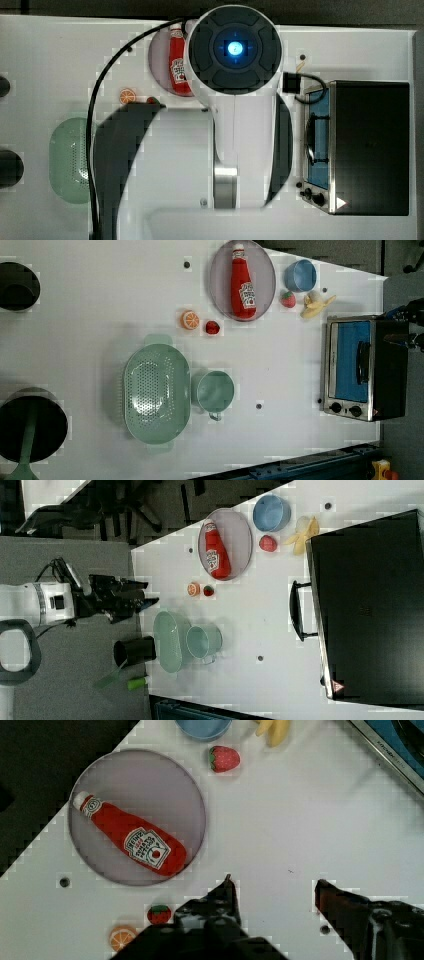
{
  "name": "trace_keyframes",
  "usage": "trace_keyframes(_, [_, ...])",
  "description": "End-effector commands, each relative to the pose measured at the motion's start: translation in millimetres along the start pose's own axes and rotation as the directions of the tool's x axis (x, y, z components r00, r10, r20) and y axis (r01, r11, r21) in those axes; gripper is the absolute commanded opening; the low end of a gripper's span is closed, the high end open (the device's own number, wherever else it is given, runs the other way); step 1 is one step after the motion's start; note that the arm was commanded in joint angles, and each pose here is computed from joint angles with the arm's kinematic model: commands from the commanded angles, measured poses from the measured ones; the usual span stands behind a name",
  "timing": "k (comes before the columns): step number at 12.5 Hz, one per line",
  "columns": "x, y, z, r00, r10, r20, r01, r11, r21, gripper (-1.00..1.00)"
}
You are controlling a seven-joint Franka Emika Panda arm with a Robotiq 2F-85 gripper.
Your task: Flap open oven.
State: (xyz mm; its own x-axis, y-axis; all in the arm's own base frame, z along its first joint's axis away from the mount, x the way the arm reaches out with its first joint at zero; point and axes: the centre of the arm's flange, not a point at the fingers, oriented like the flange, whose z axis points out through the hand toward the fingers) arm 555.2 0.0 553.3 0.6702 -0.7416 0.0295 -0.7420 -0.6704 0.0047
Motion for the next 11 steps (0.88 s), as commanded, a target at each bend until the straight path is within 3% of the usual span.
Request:
trace_keyframes(1, [-58.9,108.1,-85.8,1.000,-0.003,0.014,0.002,1.000,0.031,0.58])
trace_keyframes(3, [-58.9,108.0,-85.9,1.000,-0.003,0.014,0.002,1.000,0.031,0.99])
trace_keyframes(5, [-59.0,108.0,-85.8,1.000,-0.003,0.014,0.002,1.000,0.031,1.00])
trace_keyframes(6, [-58.9,107.9,-85.7,1.000,-0.003,0.014,0.002,1.000,0.031,0.90])
trace_keyframes(11, [-58.1,108.6,-84.0,1.000,-0.001,0.017,0.000,1.000,0.029,-0.31])
